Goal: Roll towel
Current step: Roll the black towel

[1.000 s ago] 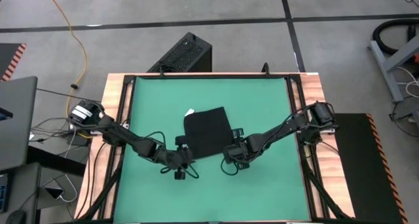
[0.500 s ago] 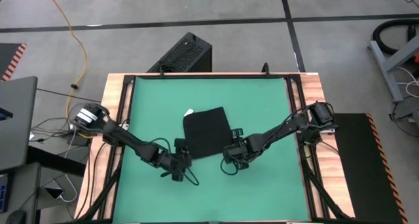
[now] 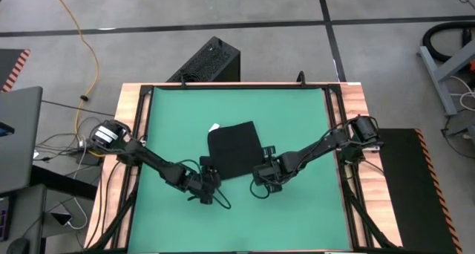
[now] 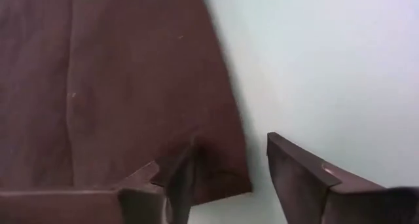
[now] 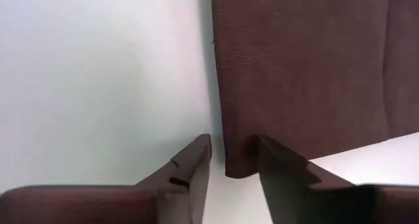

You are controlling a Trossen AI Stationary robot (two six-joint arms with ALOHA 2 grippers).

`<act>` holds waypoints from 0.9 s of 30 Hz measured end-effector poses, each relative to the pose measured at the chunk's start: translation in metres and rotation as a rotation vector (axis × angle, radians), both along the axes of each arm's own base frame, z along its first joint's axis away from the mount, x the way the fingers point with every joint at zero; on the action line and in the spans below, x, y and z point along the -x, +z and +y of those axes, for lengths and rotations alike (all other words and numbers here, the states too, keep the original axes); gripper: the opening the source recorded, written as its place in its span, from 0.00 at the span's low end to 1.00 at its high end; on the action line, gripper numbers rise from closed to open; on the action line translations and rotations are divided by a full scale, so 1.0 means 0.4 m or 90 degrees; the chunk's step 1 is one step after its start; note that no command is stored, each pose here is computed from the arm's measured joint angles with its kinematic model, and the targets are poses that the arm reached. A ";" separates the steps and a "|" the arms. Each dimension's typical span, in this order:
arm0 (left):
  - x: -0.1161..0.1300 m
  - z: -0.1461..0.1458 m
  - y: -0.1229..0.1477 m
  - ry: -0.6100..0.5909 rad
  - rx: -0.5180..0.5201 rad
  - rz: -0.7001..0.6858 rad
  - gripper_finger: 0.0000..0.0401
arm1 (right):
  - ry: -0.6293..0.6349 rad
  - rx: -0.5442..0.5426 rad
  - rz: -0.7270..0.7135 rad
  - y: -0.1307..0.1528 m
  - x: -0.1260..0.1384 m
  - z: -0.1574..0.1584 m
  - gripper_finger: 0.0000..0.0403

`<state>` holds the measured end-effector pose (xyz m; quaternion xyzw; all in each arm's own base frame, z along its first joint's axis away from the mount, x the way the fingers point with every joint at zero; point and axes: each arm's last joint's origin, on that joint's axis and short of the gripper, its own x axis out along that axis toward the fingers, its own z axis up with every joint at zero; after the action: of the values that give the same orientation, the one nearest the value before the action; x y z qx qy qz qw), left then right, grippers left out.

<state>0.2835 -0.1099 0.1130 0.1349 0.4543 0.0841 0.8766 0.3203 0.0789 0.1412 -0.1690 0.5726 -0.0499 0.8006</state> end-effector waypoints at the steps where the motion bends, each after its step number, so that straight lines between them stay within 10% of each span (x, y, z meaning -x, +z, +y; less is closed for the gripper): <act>1: 0.000 0.006 -0.002 0.012 0.004 0.004 0.40 | -0.001 -0.002 0.000 0.000 0.000 -0.001 0.34; 12: -0.003 0.038 -0.006 0.042 -0.017 0.020 0.02 | -0.062 0.006 -0.028 0.000 -0.009 -0.018 0.03; 27: 0.013 0.032 0.232 0.062 -0.084 0.004 0.00 | -0.015 0.159 -0.062 0.176 -0.058 0.057 0.00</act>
<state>0.2782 -0.0972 0.2057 0.1703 0.4566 0.1555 0.8592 0.3434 0.1017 0.2114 -0.2580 0.5244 -0.1383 0.7996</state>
